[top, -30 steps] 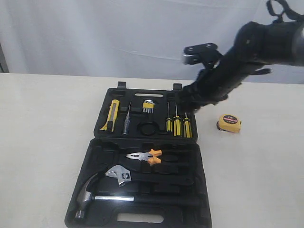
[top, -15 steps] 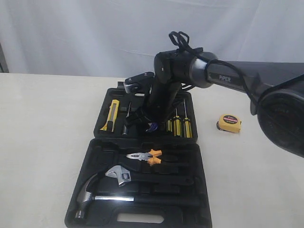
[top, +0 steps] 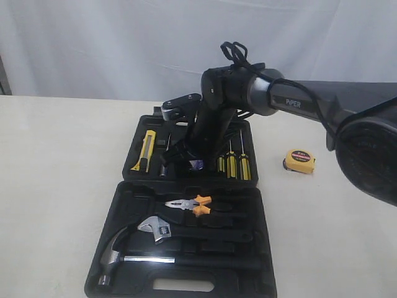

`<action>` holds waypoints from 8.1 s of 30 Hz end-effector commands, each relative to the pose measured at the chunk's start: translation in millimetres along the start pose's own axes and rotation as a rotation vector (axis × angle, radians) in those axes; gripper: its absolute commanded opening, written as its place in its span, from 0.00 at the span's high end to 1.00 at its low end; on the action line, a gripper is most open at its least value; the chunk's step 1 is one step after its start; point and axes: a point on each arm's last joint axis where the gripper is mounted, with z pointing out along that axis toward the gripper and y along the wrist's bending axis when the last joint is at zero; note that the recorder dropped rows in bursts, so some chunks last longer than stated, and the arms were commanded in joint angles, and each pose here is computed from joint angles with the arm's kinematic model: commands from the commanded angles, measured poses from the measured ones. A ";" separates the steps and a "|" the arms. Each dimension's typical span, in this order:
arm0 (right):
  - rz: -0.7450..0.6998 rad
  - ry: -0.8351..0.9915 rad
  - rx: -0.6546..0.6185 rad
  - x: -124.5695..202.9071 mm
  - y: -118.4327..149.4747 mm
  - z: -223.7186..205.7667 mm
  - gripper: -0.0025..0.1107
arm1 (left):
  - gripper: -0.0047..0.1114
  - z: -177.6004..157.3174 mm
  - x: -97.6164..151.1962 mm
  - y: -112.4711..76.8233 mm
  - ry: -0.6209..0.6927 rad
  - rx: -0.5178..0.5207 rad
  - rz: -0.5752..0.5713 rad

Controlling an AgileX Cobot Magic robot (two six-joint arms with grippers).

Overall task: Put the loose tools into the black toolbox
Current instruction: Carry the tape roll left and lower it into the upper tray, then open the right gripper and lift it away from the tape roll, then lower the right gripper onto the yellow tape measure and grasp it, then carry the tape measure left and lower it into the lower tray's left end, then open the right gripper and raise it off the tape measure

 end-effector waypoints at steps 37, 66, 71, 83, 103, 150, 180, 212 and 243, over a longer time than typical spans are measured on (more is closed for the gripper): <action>-0.026 -0.087 0.043 -15.0 -3.7 -45.3 0.98 | 0.96 0.0 -0.7 -0.2 -0.011 0.004 -0.001; 0.098 -0.063 0.240 16.5 -90.7 -191.9 0.98 | 0.96 0.0 -0.7 -0.2 -0.011 0.004 -0.001; 0.296 -0.039 0.202 41.3 -152.2 -184.6 0.97 | 0.96 0.0 -0.7 -0.2 -0.011 0.004 -0.001; 0.495 0.094 0.099 78.6 -216.5 -94.0 0.27 | 0.96 0.0 -0.7 -0.2 -0.011 0.004 -0.001; 0.575 0.100 0.180 74.3 -214.0 -30.3 0.31 | 0.96 0.0 -0.7 -0.2 -0.011 0.004 -0.001; 0.010 -0.112 -0.049 2.1 119.2 -101.0 0.98 | 0.96 0.0 -0.7 -0.2 -0.011 0.004 -0.001; 0.353 -0.017 -0.032 23.0 135.4 15.0 0.98 | 0.96 0.0 -0.7 -0.2 -0.011 0.004 -0.001; 0.245 -0.012 -0.029 20.6 135.3 -12.6 0.24 | 0.96 0.0 -0.7 -0.2 -0.011 0.004 -0.001; 0.122 0.006 -0.079 22.5 142.9 6.2 0.96 | 0.96 0.0 -0.7 -0.2 -0.011 0.004 -0.001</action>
